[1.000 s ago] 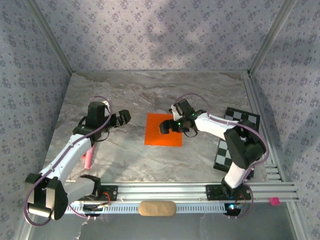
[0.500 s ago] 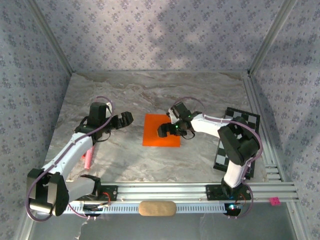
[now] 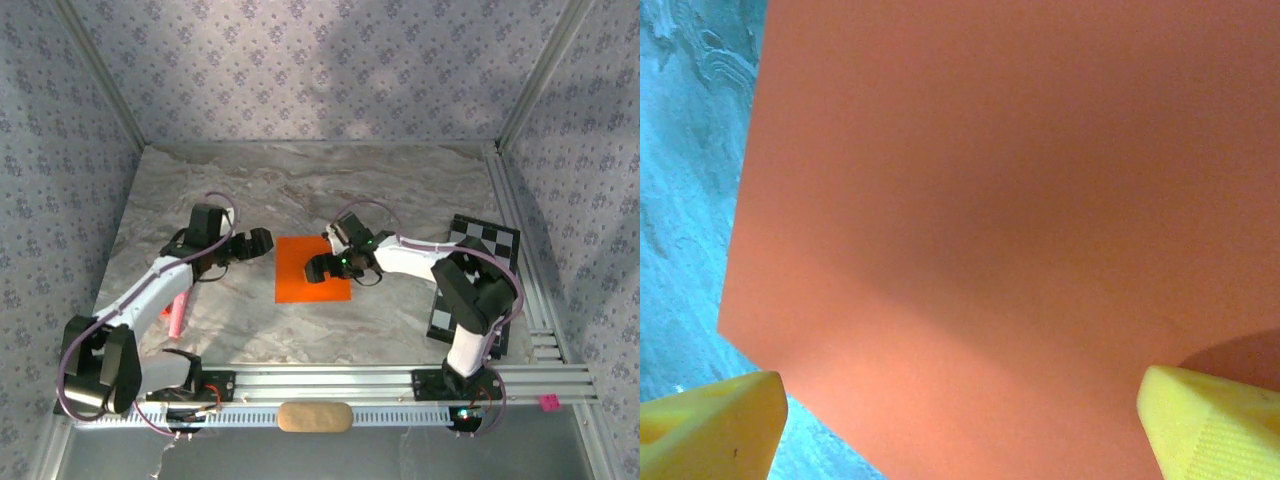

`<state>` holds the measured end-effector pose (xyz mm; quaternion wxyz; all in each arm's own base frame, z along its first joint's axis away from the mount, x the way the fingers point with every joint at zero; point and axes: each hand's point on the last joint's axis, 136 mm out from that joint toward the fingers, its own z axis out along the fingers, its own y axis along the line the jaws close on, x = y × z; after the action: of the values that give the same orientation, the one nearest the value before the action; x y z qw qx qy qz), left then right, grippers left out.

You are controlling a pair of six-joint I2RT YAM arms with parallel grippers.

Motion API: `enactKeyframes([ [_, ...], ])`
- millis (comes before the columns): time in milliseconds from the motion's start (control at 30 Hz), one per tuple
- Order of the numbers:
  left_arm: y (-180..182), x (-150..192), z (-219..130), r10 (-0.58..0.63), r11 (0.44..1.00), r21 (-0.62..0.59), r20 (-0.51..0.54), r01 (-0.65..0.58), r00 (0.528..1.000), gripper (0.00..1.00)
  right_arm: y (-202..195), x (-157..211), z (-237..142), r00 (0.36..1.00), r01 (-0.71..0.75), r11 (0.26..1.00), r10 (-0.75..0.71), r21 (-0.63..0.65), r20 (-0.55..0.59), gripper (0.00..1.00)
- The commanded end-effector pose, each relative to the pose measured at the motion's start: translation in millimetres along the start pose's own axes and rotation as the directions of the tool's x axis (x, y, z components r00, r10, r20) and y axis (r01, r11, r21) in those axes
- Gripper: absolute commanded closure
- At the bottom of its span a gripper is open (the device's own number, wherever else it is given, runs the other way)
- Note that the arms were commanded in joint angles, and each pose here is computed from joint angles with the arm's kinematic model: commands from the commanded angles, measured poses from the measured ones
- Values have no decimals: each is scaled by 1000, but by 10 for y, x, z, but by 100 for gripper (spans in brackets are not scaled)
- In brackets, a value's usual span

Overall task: Fold a paper plane with a square sheet of paper (pick it up from the middle)
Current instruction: First fold the square sheet of paper in half at the center of the table.

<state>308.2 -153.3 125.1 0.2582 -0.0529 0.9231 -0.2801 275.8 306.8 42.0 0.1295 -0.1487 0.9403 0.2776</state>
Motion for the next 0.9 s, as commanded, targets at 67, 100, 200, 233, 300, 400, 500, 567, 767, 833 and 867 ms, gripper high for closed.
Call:
enactKeyframes([
  [67,-169,34,147,26,1000,-3,-93,-26,995,14,151,151,-148,995,-97,993,98,-64,19,8],
  [100,-185,49,186,27,999,-14,-109,-29,994,15,177,114,-196,995,-90,993,93,-75,38,9],
  [200,-255,86,324,40,998,-43,-161,-48,986,19,118,-9,-414,988,-92,995,96,-37,121,6],
  [233,-291,103,371,50,997,-51,-176,-60,983,20,71,-38,-491,984,-98,995,100,-22,150,6],
  [300,-342,137,466,62,994,-77,-202,-79,977,20,-62,-71,-631,969,-141,990,136,7,207,6],
  [400,-392,239,617,78,987,-113,-263,-111,962,22,-289,-53,-810,943,-205,977,183,51,278,4],
  [500,-426,324,746,103,968,-184,-326,-170,940,23,-455,-3,-945,920,-253,965,217,70,327,1],
  [567,-429,389,833,119,946,-241,-365,-218,923,24,-545,28,-1023,907,-269,959,221,89,359,1],
  [767,-494,544,1039,128,900,-327,-434,-289,892,23,-702,91,-1223,884,-303,942,220,146,412,0],
  [833,-519,583,1100,126,889,-344,-450,-302,884,22,-725,99,-1259,877,-316,937,230,148,421,0],
  [867,-534,604,1128,128,882,-352,-461,-313,878,22,-729,104,-1273,875,-322,936,236,143,423,0],
])
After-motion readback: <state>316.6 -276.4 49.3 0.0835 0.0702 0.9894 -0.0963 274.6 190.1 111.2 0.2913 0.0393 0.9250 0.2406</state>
